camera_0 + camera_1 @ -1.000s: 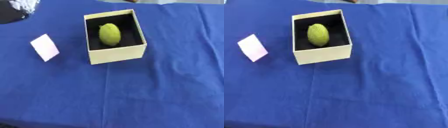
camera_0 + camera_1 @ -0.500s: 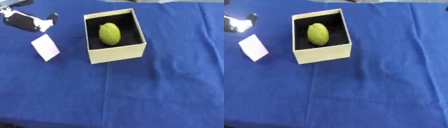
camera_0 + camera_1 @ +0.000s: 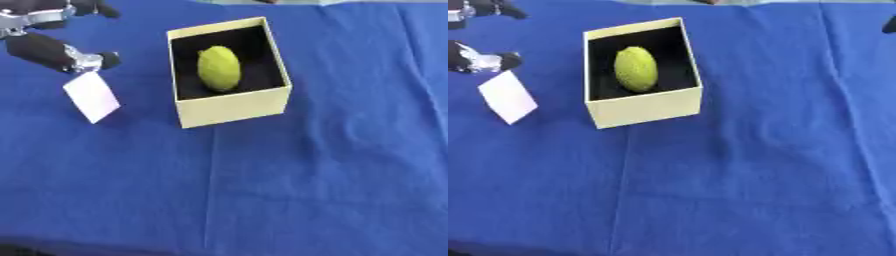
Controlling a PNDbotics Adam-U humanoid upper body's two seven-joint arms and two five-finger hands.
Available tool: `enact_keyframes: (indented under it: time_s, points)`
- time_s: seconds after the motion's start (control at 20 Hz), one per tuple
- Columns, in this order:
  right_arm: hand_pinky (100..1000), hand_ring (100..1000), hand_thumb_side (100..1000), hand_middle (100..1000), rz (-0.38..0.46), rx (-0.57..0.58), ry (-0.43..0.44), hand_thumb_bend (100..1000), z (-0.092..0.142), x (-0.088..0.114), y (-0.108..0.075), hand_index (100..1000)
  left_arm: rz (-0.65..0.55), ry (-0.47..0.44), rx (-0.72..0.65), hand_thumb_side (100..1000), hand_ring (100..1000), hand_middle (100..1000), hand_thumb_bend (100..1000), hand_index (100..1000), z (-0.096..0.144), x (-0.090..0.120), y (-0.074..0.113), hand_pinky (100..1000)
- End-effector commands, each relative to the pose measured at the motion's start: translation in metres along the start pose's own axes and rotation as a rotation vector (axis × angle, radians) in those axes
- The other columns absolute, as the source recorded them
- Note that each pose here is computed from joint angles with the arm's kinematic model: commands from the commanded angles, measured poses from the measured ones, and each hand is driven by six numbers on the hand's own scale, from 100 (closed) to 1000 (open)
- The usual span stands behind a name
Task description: Pick up objects on the table and place them in the box.
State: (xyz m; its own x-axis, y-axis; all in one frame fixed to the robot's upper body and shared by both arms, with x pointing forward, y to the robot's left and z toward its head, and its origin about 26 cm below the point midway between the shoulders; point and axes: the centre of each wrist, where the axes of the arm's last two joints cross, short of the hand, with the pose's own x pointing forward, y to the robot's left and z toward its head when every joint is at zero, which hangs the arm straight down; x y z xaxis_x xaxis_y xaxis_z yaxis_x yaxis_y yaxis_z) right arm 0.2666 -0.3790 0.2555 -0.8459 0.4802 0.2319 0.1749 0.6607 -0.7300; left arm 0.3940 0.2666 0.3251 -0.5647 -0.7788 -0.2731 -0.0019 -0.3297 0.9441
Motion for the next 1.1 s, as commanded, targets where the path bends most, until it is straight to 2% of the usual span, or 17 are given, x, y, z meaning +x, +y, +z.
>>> enact_keyframes:
  time_s: [0.05,0.2,0.55,0.6,0.75,1.1]
  points:
    - [965,977,470,547,0.022,0.014,-0.006,100,-0.004,0.004,-0.004,789,-0.034,0.060,-0.039,1000,940,880,457,1000,0.011,-0.008,0.007,998]
    - [965,976,470,546,0.019,0.016,0.004,100,-0.002,0.004,-0.003,786,-0.015,0.084,-0.056,1000,936,873,439,1000,0.012,-0.010,0.002,993]
    - [968,973,470,537,0.011,0.013,0.031,100,0.001,0.003,0.000,778,0.006,0.137,-0.074,1000,940,874,493,1000,0.012,-0.014,-0.011,998]
    - [969,972,470,529,0.007,0.014,0.041,100,0.002,0.003,0.001,773,0.001,0.126,-0.087,941,954,890,557,1000,0.011,-0.014,-0.013,1000]
    - [969,971,470,527,0.002,0.020,0.062,100,0.004,0.002,0.004,770,-0.014,0.124,-0.128,902,967,902,584,1000,0.012,-0.020,-0.018,1000]
    - [970,969,470,521,-0.007,0.030,0.079,100,0.005,0.002,0.007,762,-0.005,0.188,-0.181,939,970,906,606,1000,0.011,-0.030,-0.030,1000]
